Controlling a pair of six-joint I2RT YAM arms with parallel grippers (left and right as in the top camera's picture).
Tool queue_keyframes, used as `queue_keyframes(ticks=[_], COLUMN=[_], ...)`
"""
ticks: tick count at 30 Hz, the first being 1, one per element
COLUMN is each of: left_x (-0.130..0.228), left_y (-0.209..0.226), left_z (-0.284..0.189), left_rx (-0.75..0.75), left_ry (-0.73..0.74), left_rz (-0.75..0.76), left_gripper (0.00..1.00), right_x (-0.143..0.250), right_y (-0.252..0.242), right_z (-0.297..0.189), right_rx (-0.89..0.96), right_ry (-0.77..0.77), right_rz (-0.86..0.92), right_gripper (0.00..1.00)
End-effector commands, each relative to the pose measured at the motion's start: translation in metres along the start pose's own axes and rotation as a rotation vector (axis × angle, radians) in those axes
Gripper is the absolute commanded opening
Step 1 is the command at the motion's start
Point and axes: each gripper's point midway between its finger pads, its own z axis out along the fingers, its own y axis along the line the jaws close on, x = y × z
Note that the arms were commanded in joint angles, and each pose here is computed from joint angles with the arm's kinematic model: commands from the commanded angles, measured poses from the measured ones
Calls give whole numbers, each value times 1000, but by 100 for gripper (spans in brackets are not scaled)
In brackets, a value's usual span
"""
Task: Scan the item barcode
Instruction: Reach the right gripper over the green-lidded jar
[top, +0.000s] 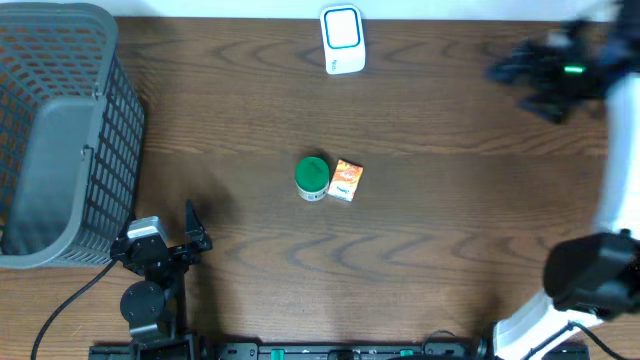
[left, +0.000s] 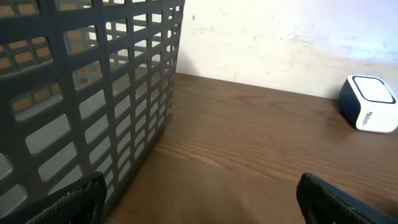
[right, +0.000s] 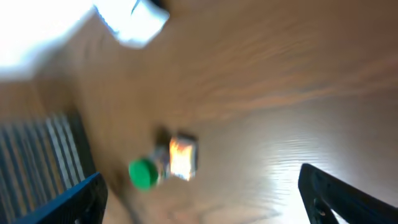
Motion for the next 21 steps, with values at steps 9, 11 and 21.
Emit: queue_keyframes(ticks=[9,11,21], left_x=[15,15,15], left_y=[-1,-1,-1], left_z=[1,1,1], left_rx=[6,6,6], left_ry=[43,43,43], left_rz=[6,6,6], left_gripper=[98,98,98], right_x=[133,155,208], right_y=[123,137,142], right_z=[119,139,231], right_rx=[182,202,271], right_ry=[256,277,368], right_rz=[-305,-333,-404], right_gripper=[99,99,99])
